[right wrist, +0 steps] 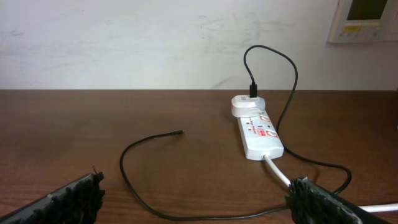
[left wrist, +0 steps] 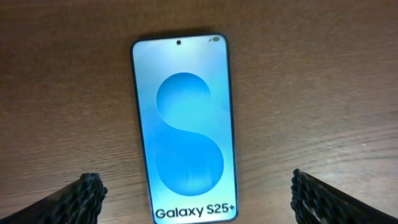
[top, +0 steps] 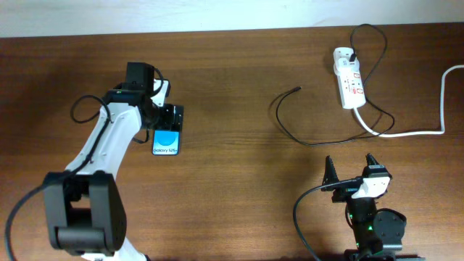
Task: Plug charger to phone and switch on socket
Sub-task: 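Move the left gripper over the blue phone and lower onto it, then close the left gripper on the phone's top edge, then lift the phone with the left gripper and tilt it upright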
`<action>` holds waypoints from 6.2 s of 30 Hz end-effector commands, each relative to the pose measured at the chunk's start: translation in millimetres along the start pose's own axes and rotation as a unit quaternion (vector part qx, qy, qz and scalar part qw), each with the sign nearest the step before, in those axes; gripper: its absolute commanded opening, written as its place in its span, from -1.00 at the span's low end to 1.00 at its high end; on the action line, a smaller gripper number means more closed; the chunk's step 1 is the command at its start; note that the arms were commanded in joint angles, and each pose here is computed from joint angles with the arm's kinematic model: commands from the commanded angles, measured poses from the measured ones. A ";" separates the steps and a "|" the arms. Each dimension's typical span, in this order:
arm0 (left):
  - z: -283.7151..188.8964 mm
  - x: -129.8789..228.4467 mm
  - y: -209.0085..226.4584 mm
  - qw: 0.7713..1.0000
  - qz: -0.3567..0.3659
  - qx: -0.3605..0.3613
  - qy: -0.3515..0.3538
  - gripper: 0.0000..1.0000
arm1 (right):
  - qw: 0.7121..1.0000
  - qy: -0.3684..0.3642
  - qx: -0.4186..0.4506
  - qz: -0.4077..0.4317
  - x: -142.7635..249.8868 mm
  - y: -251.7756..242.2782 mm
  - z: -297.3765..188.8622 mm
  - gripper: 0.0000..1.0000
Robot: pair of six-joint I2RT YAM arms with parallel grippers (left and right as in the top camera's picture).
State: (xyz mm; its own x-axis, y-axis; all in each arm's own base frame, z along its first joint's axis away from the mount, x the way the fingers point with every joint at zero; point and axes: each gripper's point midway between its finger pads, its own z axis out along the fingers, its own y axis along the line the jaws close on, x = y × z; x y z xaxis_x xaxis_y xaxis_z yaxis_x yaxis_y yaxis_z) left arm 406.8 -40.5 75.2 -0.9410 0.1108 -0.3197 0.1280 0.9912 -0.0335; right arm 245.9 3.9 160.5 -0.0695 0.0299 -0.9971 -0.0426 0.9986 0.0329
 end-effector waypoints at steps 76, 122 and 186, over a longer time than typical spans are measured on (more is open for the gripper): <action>85.0 36.9 5.2 0.996 -0.029 -0.006 0.083 0.73 | 1.000 0.001 0.000 0.004 3.0 0.3 0.4 0.96; 85.3 35.3 4.6 0.996 -0.042 -0.005 0.079 0.53 | 1.000 0.001 0.000 0.004 3.0 0.3 0.4 0.97; -200.2 29.5 -42.1 0.995 -0.040 0.093 0.005 -0.20 | 1.000 0.001 0.000 0.004 3.0 0.3 0.4 0.97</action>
State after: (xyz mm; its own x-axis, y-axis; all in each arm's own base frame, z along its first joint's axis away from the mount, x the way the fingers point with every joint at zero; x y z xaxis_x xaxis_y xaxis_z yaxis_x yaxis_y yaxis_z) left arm 322.5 -61.1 226.9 -0.9725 0.0463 -0.2283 0.0951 0.9736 -0.2077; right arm 245.9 3.9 160.5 -0.0695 0.0299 -0.9971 -0.0426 0.9986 0.0329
